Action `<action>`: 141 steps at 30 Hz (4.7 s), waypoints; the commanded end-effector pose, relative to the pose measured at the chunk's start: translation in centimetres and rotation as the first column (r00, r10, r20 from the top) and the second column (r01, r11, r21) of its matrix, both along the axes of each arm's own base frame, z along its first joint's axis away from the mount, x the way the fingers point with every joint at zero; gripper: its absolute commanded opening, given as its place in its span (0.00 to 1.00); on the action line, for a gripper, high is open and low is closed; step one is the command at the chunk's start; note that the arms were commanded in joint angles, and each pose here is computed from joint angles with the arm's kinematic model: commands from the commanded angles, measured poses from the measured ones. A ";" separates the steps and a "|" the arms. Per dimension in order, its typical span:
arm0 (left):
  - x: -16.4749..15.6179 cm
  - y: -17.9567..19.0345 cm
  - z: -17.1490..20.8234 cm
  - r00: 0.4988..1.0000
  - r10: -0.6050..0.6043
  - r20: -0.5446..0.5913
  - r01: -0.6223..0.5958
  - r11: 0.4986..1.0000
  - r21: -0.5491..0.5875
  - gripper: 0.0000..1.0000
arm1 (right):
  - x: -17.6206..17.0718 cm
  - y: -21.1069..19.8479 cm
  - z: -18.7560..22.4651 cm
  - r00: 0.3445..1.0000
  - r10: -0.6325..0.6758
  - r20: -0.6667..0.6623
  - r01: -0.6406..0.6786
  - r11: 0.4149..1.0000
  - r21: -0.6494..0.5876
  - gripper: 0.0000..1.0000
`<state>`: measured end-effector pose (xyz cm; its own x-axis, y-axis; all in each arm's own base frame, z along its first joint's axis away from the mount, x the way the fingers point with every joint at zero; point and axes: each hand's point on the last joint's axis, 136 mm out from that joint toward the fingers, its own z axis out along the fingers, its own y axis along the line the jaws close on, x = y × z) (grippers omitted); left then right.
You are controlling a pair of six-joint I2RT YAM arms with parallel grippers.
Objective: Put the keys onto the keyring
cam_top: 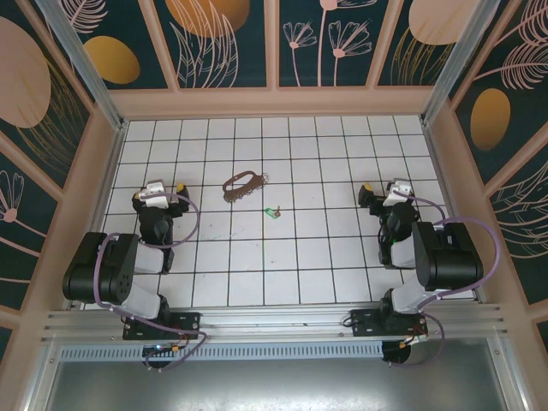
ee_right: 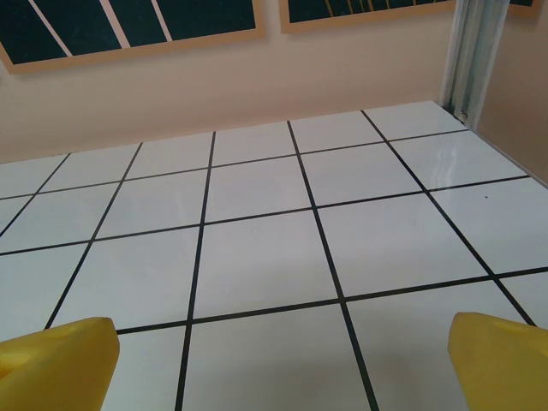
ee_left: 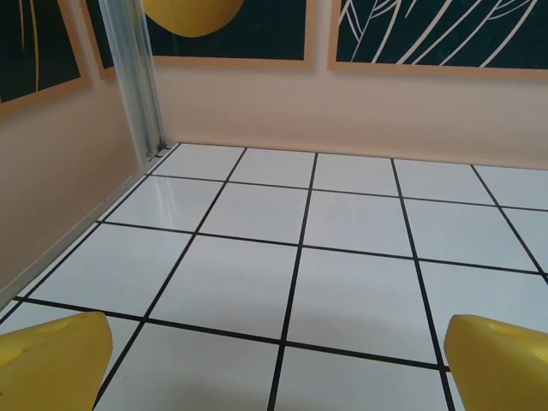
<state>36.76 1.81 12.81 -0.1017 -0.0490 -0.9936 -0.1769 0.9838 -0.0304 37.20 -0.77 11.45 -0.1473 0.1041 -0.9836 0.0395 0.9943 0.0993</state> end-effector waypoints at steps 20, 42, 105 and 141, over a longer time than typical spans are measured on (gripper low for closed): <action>0.4 0.4 1.0 0.999 0.013 0.034 -0.013 1.000 -0.009 0.99 | 0.3 -0.6 1.2 0.999 -0.024 0.046 0.024 1.000 0.006 0.99; 0.8 0.5 1.5 1.000 0.014 0.022 -0.014 1.000 -0.015 0.99 | -0.3 -1.2 2.6 0.993 -0.085 0.079 0.085 0.996 0.003 0.99; 0.8 -15.4 2.8 0.764 -0.594 -0.252 0.378 0.729 -0.572 0.99 | 10.7 35.8 -6.7 0.240 0.829 -0.505 -0.721 0.501 0.479 0.41; 0.8 -15.2 3.2 0.771 -0.585 -0.254 0.379 0.741 -0.555 0.99 | 9.7 37.2 -7.5 0.163 0.860 -0.484 -0.726 0.436 0.532 0.18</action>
